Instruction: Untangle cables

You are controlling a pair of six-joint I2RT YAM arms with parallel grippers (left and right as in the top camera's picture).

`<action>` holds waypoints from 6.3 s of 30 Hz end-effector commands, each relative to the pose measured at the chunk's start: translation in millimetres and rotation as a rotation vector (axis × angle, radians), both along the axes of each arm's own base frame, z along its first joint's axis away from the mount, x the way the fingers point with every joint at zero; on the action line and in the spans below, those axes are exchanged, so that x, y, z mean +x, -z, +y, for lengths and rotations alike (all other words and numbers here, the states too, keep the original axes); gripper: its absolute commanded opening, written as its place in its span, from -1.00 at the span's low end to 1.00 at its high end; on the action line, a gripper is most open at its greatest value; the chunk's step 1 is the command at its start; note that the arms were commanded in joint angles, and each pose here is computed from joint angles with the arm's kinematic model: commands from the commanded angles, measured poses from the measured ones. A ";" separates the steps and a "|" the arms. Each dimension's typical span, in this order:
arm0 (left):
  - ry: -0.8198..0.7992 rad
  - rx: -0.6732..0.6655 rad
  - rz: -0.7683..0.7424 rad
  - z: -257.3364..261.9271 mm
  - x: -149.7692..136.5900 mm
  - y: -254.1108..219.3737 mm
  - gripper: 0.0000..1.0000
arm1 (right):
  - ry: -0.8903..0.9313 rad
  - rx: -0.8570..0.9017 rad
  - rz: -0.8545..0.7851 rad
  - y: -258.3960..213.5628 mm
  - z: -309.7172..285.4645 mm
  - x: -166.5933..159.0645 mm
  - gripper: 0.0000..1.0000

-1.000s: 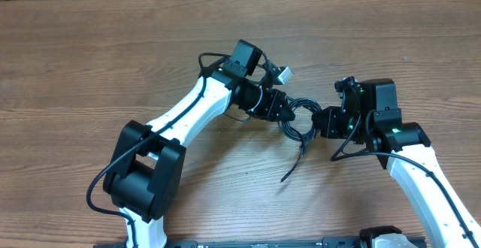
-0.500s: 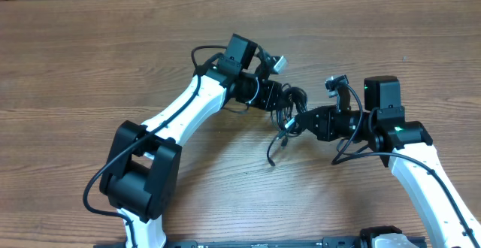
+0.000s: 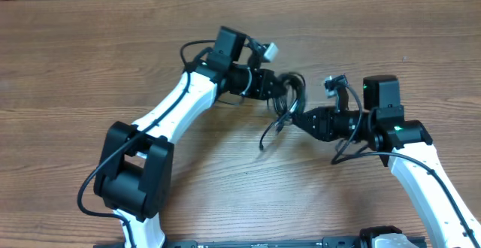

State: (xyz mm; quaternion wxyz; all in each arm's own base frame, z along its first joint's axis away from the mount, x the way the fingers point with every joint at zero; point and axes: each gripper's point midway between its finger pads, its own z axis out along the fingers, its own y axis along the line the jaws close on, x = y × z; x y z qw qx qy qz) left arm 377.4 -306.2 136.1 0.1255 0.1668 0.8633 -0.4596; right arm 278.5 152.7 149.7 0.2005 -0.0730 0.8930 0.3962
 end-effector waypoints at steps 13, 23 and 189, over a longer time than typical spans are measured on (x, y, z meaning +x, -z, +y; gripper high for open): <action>-0.090 0.264 -0.131 49.3 -13.1 -32.8 -0.92 | 0.210 -0.161 0.014 9.4 -29.4 23.0 -0.49; -0.110 0.410 -0.228 36.9 -35.6 -44.1 -0.92 | 0.081 -0.146 -0.144 -21.1 -15.6 32.5 -0.34; -0.069 0.452 -0.242 85.4 -34.8 -50.4 -0.92 | 0.215 -0.335 -0.083 -29.3 -22.1 23.7 0.16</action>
